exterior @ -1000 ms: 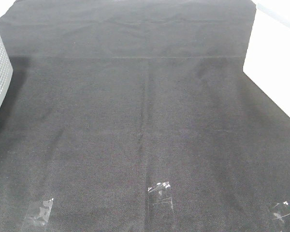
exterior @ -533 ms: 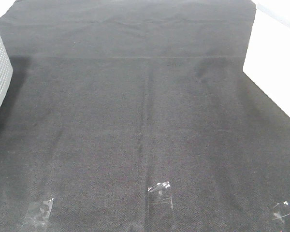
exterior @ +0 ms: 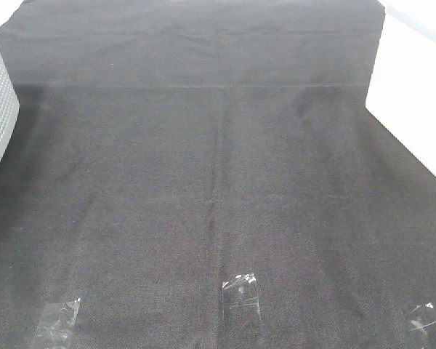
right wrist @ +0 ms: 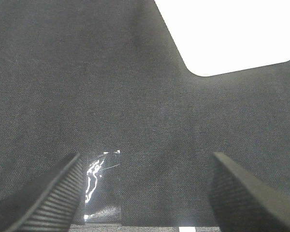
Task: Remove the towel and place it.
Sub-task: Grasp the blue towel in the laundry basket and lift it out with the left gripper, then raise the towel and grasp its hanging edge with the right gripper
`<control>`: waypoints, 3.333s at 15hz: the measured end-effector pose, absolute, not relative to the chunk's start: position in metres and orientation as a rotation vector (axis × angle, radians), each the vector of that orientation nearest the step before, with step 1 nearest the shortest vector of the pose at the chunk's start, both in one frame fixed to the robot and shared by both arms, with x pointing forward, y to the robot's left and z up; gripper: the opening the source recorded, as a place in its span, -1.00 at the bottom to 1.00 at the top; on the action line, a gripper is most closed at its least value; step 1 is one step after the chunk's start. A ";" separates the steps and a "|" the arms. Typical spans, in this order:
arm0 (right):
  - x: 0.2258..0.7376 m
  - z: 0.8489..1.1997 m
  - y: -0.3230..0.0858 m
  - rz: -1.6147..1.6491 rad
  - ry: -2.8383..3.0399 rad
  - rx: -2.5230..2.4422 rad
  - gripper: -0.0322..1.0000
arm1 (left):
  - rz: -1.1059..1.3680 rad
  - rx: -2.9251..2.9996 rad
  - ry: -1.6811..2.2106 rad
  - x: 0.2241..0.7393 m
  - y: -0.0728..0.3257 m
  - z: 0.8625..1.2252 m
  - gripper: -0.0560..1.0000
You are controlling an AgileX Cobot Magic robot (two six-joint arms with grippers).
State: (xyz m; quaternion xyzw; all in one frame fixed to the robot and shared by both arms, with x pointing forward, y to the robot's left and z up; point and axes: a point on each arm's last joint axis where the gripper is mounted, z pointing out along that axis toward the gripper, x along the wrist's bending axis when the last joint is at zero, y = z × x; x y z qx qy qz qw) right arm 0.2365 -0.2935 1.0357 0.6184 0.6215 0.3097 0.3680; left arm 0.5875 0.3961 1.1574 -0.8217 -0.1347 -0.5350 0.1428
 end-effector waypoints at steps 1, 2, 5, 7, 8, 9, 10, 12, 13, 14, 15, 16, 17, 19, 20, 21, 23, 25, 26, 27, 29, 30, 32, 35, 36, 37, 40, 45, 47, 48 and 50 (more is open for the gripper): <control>0.236 1.036 -0.294 0.795 1.596 1.588 0.40 | -1.631 -2.325 -0.368 0.582 0.393 1.171 -0.89; 0.236 1.036 -0.294 0.795 1.596 1.588 0.40 | -1.709 -2.281 -0.350 0.575 0.390 1.184 -0.89; 0.236 1.036 -0.294 0.795 1.596 1.588 0.40 | -1.950 -2.155 -0.314 0.556 0.378 1.219 -0.89; 0.236 1.036 -0.294 0.795 1.596 1.588 0.40 | -2.067 -2.113 -0.263 0.545 0.362 1.236 -0.89; 0.237 1.036 -0.293 0.796 1.596 1.588 0.40 | -2.127 -2.104 -0.214 0.542 0.348 1.243 -0.89; 0.237 1.036 -0.293 0.798 1.597 1.588 0.40 | -2.188 -2.100 -0.157 0.539 0.333 1.248 -0.89; 0.237 1.036 -0.293 0.799 1.597 1.589 0.40 | -2.242 -2.105 -0.101 0.535 0.317 1.253 -0.89; 0.237 1.036 -0.293 0.804 1.598 1.589 0.40 | -2.331 -2.152 0.035 0.528 0.279 1.259 -0.89; 0.237 1.036 -0.293 0.806 1.598 1.590 0.40 | -2.349 -2.184 0.088 0.525 0.264 1.259 -0.89; 0.237 1.036 -0.293 0.806 1.598 1.590 0.40 | -2.362 -2.218 0.144 0.522 0.249 1.258 -0.89; 0.237 1.036 -0.293 0.811 1.594 1.586 0.40 | -2.376 -2.248 0.198 0.519 0.235 1.258 -0.89; 0.237 1.038 -0.291 0.833 1.595 1.582 0.40 | -2.367 -2.291 0.250 0.515 0.222 1.256 -0.89; 0.241 1.042 -0.289 0.876 1.608 1.563 0.40 | -2.341 -2.327 0.318 0.511 0.209 1.253 -0.89; 0.257 1.058 -0.277 1.075 1.642 1.438 0.40 | -2.284 -2.325 0.498 0.502 0.186 1.250 -0.89; 0.267 1.066 -0.271 1.179 1.663 1.366 0.40 | -2.283 -2.315 0.589 0.496 0.173 1.250 -0.89; 0.279 1.073 -0.265 1.278 1.694 1.308 0.40 | -2.294 -2.306 0.673 0.489 0.160 1.250 -0.89; 0.307 1.081 -0.257 1.394 1.792 1.170 0.40 | -2.308 -2.243 0.830 0.477 0.140 1.251 -0.89; 0.337 1.082 -0.253 1.477 1.875 1.059 0.40 | -2.322 -2.214 0.920 0.468 0.128 1.251 -0.89; 0.355 1.079 -0.252 1.520 1.900 1.011 0.40 | -2.325 -2.209 0.938 0.466 0.125 1.251 -0.89; 0.371 1.076 -0.251 1.575 1.920 0.963 0.40 | -2.329 -2.206 0.948 0.465 0.124 1.252 -0.89; 0.405 1.062 -0.250 1.707 1.948 0.918 0.40 | -2.387 -2.173 0.977 0.462 0.120 1.255 -0.89; 0.420 1.053 -0.250 1.756 1.956 0.881 0.41 | -2.432 -2.144 0.993 0.461 0.118 1.257 -0.89; 0.446 1.028 -0.249 1.821 2.044 0.850 0.54 | -2.504 -2.121 1.008 0.460 0.114 1.260 -0.89; 0.478 1.005 -0.222 1.889 2.207 0.771 0.79 | -2.484 -2.143 1.037 0.469 0.105 1.250 -0.89; 0.488 1.002 -0.206 1.897 2.263 0.717 0.81 | -2.486 -2.142 1.048 0.472 0.101 1.248 -0.89; 0.499 1.000 -0.189 1.896 2.312 0.654 0.83 | -2.500 -2.134 1.059 0.473 0.099 1.247 -0.89; 0.532 0.997 -0.145 1.855 2.387 0.572 0.83 | -2.521 -2.142 1.062 0.474 0.096 1.246 -0.89; 0.556 1.001 -0.111 1.891 2.403 0.510 0.83 | -2.564 -2.180 1.040 0.474 0.094 1.246 -0.89; 0.555 0.994 -0.101 1.917 2.437 0.517 0.83 | -2.568 -2.182 1.044 0.476 0.093 1.245 -0.89; 0.551 0.991 -0.093 1.923 2.462 0.496 0.83 | -2.566 -2.184 1.051 0.478 0.090 1.243 -0.89; 0.545 0.990 -0.085 1.939 2.488 0.463 0.82 | -2.544 -2.201 1.061 0.482 0.086 1.237 -0.89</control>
